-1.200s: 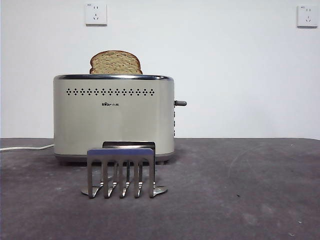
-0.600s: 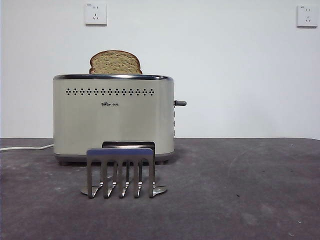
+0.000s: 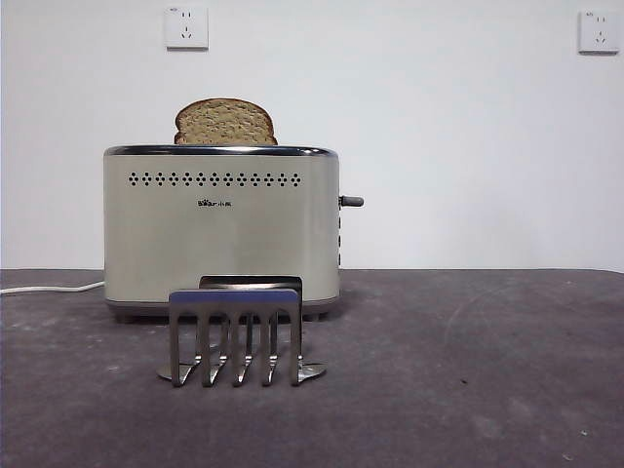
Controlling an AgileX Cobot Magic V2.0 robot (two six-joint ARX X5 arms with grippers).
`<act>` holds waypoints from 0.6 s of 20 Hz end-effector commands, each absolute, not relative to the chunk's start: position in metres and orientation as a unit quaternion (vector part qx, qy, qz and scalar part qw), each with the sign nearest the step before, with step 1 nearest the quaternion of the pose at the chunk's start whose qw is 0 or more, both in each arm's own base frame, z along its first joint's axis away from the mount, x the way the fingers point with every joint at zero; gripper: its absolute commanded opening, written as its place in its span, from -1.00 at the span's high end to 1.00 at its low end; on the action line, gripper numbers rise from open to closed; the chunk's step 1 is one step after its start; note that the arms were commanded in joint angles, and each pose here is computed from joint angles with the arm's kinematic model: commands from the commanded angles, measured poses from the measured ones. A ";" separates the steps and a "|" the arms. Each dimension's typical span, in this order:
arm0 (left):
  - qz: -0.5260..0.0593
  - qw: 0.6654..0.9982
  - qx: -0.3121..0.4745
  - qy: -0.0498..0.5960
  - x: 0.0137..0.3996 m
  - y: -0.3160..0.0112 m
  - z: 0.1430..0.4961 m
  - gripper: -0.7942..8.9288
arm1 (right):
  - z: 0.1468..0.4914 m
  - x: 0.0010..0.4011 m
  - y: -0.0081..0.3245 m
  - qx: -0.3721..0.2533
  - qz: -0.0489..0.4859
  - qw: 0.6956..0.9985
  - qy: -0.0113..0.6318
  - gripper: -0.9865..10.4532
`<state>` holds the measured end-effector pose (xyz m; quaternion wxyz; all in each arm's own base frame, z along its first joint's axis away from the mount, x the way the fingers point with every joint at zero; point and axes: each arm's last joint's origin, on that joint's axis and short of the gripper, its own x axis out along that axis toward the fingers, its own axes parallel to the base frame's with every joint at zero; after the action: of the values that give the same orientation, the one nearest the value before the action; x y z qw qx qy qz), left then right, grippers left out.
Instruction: Pick up a slice of bread from the rack,put the bread on the toaster,press the button
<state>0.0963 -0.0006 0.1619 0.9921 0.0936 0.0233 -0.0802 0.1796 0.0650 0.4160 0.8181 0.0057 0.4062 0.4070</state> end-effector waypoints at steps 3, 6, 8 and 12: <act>-0.083 0.991 0.070 0.079 0.096 0.000 0.148 0.84 | 0.414 0.180 0.065 0.003 0.409 0.817 0.407 0.83; -0.081 0.993 0.030 0.080 0.096 0.000 0.148 0.84 | 0.414 0.180 0.065 0.003 0.409 0.817 0.406 0.83; -0.078 0.993 0.029 0.080 0.096 0.000 0.148 0.84 | 0.414 0.180 0.065 0.003 0.409 0.817 0.406 0.83; -0.079 0.993 0.029 0.080 0.096 0.000 0.148 0.84 | 0.414 0.180 0.065 0.003 0.409 0.817 0.406 0.83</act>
<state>0.0952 -0.0007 0.1528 0.9933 0.0352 0.0746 -0.0810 0.1796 0.0650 0.4160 0.8181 0.0057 0.4062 0.4070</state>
